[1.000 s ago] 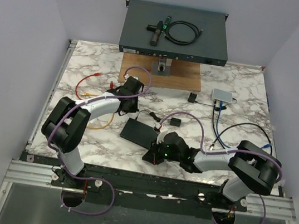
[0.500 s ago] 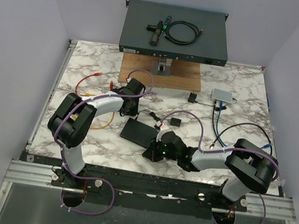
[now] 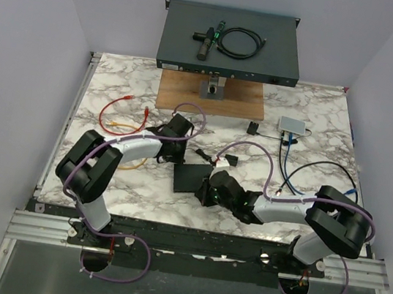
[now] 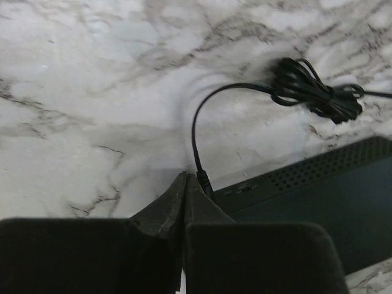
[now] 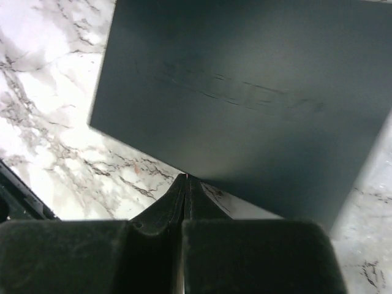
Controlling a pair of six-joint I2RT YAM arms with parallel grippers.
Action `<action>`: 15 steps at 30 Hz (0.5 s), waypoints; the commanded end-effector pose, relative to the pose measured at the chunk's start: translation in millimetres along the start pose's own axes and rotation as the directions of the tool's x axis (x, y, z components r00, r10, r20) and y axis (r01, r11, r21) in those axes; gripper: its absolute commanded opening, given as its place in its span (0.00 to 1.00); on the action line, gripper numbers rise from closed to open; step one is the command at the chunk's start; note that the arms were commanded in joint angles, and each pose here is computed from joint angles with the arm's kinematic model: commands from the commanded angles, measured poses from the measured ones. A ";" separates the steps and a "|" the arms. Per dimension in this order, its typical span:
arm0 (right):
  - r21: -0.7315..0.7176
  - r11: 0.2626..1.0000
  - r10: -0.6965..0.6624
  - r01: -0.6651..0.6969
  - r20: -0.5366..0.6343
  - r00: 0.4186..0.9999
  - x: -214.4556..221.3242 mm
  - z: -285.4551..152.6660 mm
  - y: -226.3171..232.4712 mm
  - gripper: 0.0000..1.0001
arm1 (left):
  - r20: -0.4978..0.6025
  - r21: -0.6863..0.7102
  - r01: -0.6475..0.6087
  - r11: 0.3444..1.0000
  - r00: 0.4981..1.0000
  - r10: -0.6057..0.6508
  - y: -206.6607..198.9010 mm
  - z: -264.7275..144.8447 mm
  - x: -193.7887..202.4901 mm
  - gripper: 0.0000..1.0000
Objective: Insert the plug into the switch port
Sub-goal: Move the switch port to the center of the board.
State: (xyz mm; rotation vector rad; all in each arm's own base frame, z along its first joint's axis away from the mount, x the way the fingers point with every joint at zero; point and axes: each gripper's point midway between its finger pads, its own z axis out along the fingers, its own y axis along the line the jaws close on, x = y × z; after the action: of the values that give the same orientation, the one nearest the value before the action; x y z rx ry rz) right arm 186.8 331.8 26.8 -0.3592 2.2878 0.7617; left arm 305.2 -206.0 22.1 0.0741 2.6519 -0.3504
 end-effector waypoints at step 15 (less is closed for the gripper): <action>0.200 0.959 -0.213 0.199 0.055 0.975 -39.2 9.1 -29.4 0.01 | -0.210 0.128 -0.113 0.985 0.968 0.138 -44.7 -19.8 119.1 0.00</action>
State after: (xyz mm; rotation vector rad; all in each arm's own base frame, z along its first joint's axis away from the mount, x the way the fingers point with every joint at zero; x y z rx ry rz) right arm 191.5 313.7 19.8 -0.4636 2.3169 0.5518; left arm 273.3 -231.4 20.3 0.2129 2.5853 -0.3080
